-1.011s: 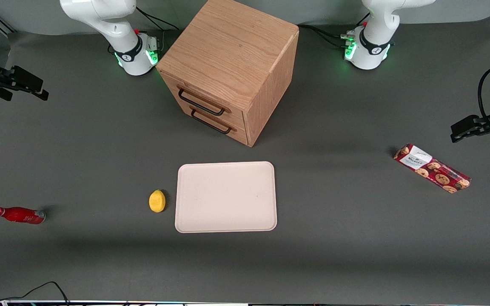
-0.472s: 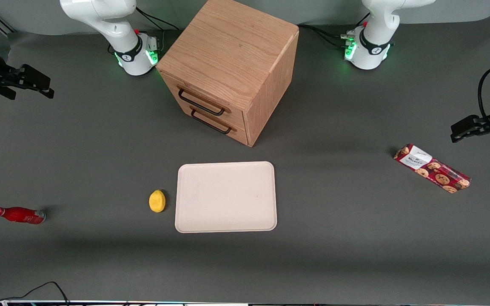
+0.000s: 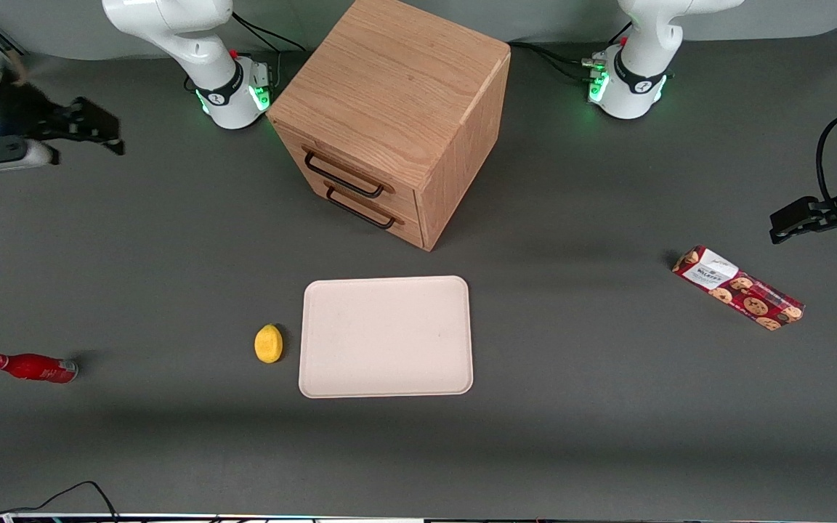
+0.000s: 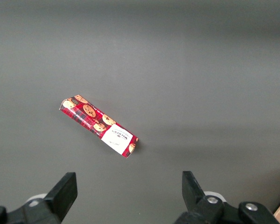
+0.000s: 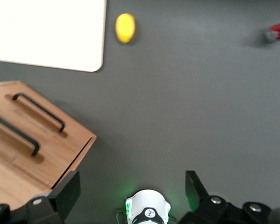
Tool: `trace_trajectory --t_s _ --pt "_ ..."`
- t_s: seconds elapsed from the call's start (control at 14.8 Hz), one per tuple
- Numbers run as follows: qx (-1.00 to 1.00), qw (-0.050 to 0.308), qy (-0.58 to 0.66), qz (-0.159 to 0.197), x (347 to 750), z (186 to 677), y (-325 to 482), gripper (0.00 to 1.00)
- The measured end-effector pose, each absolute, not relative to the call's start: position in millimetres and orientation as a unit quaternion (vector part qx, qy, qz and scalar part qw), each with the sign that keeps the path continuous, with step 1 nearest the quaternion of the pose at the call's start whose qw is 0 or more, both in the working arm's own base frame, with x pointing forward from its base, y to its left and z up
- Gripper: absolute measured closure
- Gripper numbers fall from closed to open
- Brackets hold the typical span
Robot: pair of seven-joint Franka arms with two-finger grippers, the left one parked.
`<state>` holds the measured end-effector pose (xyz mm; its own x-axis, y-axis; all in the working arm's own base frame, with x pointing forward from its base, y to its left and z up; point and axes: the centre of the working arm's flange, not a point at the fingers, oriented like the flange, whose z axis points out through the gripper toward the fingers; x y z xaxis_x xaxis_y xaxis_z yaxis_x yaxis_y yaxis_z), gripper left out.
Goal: Open upper drawer
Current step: 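Move the right gripper toward the cabinet's upper drawer handle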
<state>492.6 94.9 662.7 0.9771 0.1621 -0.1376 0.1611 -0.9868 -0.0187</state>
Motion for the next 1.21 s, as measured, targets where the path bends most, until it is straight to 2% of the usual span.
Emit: trace_trajectory --t_s 0.34,0.61,1.08,1.21 --pt "-0.979 0.002 -0.184 0.09 463 647 203 0.0" --pt "-0.968 0.006 -0.225 0.107 452 632 244 0.0" --pt "-0.931 0.104 -0.315 0.153 475 590 265 0.0" --pt "-0.919 0.119 -0.34 0.159 483 577 275 0.0"
